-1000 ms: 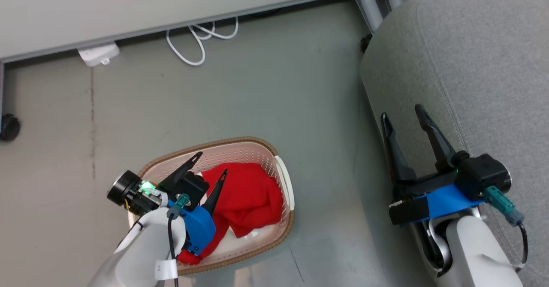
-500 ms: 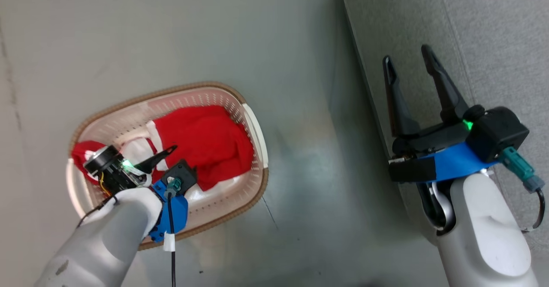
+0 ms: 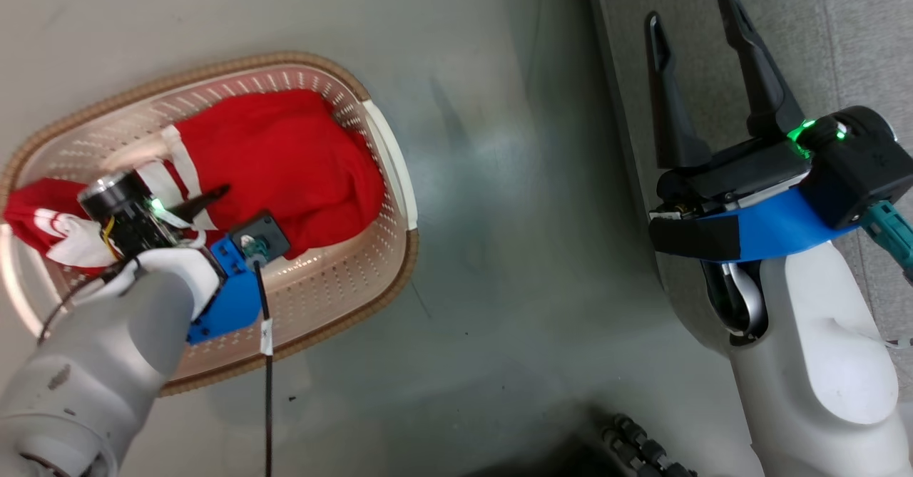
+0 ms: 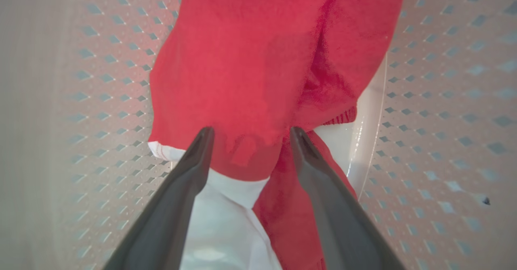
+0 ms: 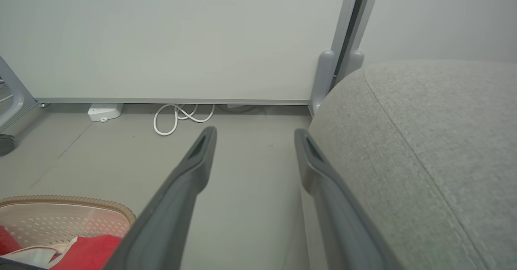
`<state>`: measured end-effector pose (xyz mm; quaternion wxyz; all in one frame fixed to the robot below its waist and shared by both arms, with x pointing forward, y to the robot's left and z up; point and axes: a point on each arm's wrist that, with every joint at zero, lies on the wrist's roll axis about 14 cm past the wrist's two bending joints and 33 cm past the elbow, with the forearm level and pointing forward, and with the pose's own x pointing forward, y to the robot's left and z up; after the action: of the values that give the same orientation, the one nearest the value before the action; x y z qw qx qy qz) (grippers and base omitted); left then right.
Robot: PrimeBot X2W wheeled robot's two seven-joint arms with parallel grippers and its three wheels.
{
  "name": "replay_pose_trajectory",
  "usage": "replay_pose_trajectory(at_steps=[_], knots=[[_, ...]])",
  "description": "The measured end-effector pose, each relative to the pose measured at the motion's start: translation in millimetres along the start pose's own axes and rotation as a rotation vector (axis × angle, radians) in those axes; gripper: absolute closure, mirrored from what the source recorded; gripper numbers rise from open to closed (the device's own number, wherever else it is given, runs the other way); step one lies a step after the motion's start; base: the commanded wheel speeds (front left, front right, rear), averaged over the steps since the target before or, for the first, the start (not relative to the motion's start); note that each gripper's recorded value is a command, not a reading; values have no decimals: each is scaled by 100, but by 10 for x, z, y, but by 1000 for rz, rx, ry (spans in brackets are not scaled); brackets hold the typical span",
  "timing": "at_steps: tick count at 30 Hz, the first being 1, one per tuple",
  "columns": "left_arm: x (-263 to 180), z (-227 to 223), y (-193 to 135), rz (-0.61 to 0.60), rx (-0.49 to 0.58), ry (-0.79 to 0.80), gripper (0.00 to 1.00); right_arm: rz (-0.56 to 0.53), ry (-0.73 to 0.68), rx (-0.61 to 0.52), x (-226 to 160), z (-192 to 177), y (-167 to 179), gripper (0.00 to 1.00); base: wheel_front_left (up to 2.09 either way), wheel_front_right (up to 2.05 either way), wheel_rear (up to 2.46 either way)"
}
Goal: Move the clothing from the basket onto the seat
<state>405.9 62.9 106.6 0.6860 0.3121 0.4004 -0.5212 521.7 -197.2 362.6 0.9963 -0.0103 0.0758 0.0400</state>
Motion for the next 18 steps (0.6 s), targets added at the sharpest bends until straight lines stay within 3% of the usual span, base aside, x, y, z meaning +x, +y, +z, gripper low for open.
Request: replay_pose_trajectory(at_steps=[18], knots=[[578,-322,68,-71,91,97,0,-13,109,-30,53,-601,-101,0,0,0,0]])
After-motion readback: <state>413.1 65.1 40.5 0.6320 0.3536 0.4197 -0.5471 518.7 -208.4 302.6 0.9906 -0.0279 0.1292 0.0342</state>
